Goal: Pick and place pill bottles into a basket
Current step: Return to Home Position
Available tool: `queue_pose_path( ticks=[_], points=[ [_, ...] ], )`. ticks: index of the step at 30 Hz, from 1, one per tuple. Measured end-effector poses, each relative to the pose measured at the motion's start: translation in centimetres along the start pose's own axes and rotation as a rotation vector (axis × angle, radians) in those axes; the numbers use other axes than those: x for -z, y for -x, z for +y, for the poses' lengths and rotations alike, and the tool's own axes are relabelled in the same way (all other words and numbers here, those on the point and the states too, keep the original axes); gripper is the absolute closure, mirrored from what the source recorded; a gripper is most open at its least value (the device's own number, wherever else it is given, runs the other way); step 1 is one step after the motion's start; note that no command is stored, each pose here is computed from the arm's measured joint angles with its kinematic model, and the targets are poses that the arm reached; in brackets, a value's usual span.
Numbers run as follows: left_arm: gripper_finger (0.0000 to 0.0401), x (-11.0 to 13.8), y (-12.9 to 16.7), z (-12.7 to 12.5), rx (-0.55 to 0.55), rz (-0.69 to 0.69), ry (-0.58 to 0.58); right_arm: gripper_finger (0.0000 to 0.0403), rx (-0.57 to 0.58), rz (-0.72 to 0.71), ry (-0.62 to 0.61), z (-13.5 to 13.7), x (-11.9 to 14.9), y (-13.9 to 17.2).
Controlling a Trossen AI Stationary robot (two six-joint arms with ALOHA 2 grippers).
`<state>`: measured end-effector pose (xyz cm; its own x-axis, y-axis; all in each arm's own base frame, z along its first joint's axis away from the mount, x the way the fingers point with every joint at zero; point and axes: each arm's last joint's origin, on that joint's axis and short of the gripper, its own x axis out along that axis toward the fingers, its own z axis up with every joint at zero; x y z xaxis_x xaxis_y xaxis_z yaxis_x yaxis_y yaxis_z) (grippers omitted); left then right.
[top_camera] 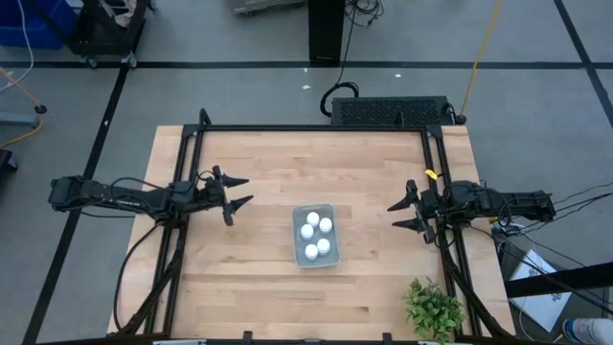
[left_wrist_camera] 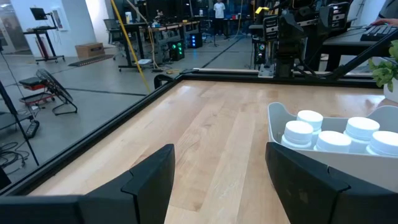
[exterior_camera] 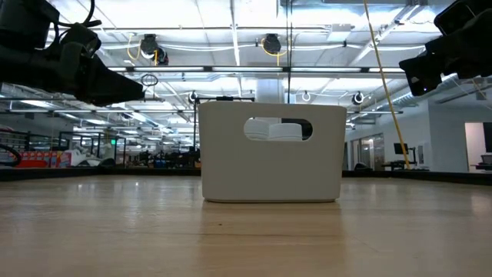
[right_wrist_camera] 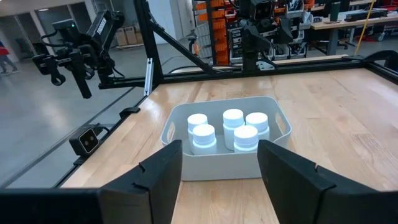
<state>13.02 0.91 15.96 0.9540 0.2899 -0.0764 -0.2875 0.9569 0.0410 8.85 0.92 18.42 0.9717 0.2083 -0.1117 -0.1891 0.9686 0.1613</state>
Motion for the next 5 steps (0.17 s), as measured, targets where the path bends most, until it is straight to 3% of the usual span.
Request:
queue_pose_path(
  ticks=[5],
  points=[
    [0.0146, 0.00, 0.00, 0.00, 0.000, 0.000, 0.000, 0.0200, 0.000, 0.000, 0.000, 0.00, 0.00, 0.00]
  ],
)
